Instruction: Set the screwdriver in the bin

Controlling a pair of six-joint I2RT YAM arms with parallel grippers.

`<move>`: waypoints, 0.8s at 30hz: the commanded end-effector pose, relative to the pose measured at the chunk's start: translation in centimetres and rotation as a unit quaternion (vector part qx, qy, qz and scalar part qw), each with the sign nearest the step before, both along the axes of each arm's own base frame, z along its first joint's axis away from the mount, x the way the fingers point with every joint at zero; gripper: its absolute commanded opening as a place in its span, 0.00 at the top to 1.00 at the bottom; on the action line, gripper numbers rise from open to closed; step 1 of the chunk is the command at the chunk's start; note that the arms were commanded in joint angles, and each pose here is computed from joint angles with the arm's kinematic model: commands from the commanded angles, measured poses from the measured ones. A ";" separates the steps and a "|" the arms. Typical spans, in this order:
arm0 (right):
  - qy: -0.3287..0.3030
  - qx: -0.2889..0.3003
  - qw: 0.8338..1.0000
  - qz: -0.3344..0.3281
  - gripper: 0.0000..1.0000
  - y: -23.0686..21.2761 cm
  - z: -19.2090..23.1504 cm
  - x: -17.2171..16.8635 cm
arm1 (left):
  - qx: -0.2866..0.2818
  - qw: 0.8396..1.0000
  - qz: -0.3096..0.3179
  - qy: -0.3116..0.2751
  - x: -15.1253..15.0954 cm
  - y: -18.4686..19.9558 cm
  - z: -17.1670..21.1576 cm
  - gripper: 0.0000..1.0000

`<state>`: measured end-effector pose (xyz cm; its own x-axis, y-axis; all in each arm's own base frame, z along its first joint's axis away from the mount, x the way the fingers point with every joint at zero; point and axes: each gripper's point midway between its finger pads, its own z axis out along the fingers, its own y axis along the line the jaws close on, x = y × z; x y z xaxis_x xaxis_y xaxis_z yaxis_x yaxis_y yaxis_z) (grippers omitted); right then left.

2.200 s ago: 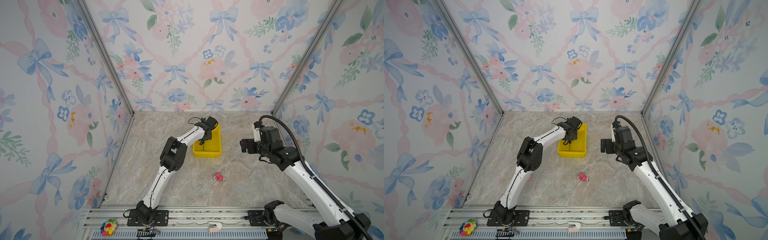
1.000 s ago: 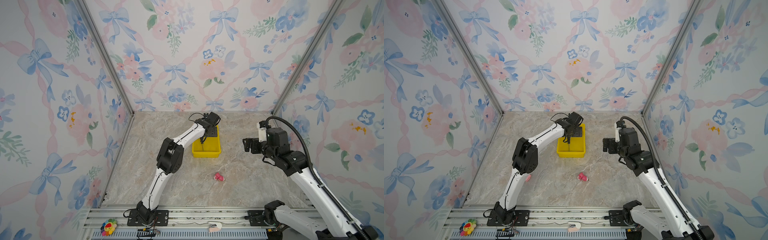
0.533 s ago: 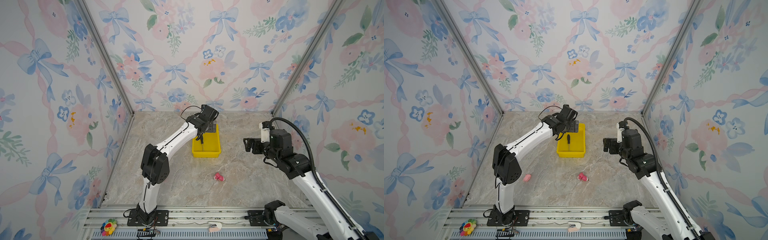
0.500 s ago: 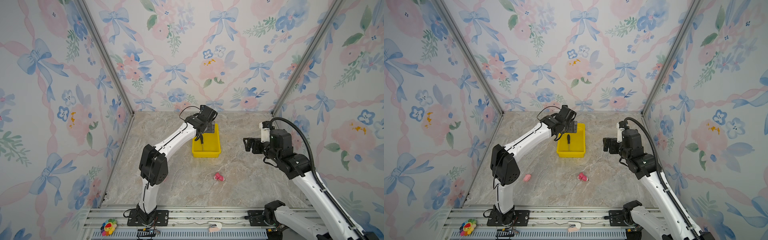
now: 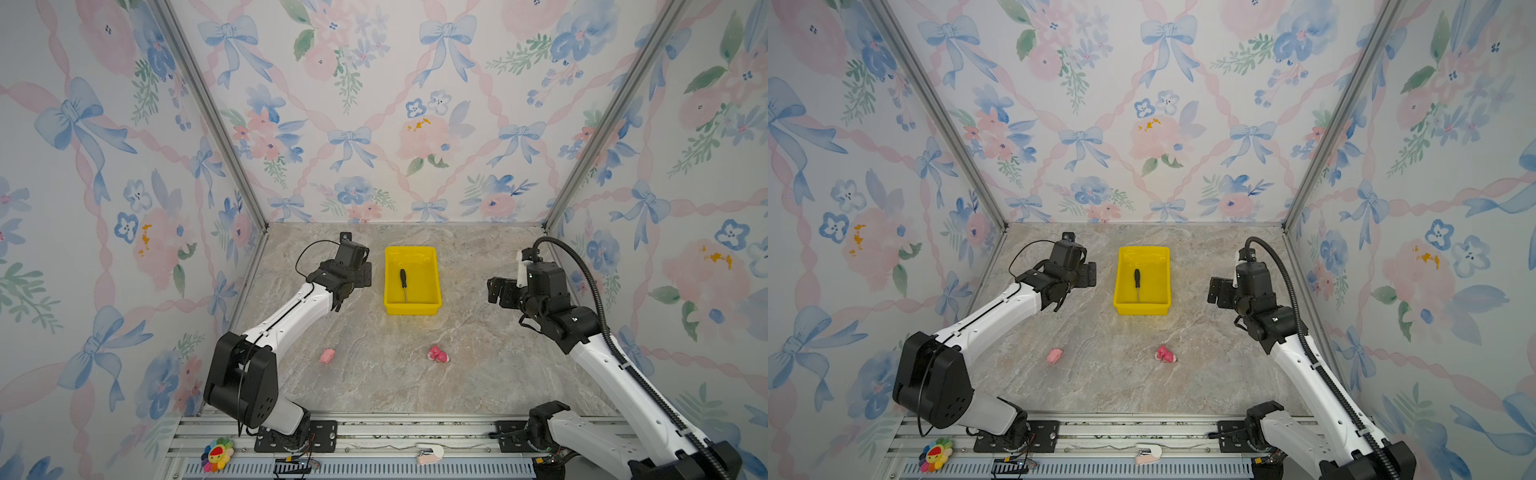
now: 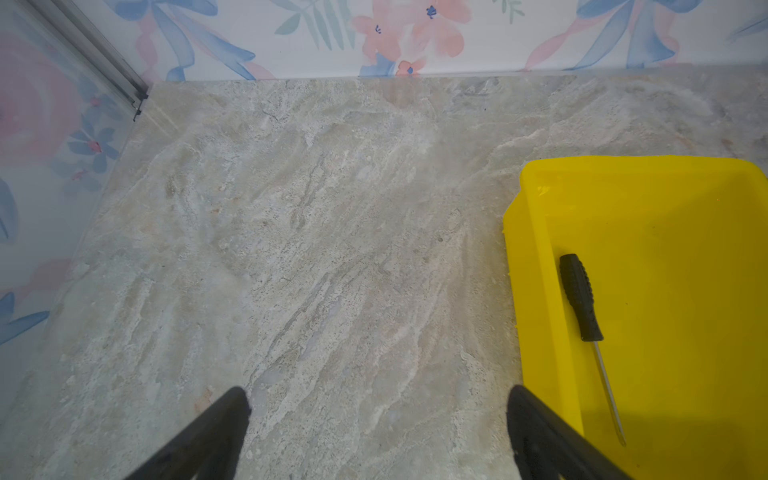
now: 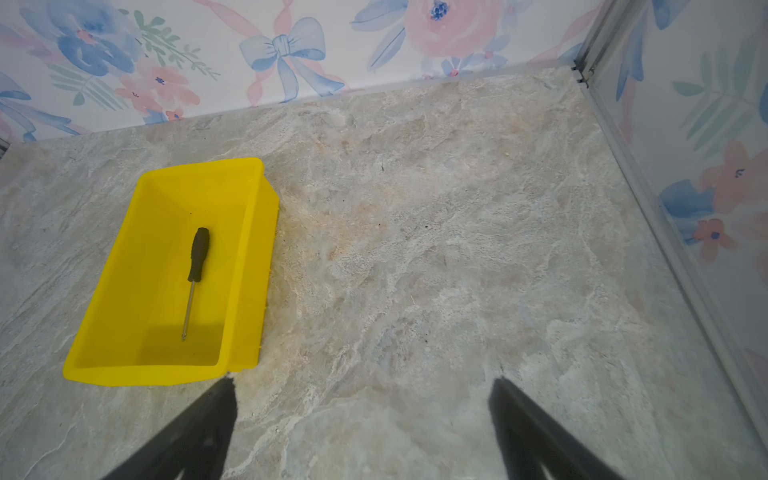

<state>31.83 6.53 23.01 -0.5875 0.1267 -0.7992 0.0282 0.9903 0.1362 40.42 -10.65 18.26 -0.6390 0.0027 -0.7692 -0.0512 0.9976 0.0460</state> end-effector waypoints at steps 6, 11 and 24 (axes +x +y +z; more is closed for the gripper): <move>-0.052 -0.013 0.998 -0.032 0.03 -1.2 -0.2 2.1 | -0.003 0.998 -0.019 -0.054 1.6 0.2 1.5 0.03; -0.044 -0.041 0.997 -0.052 0.03 -3.0 -1.7 3.0 | 0.018 0.997 0.047 -0.062 2.2 2.5 1.0 0.02; -0.022 -0.124 0.989 -0.078 0.03 -6.9 -7.5 1.1 | 0.033 0.992 -0.031 -0.118 -1.7 3.6 -1.0 0.02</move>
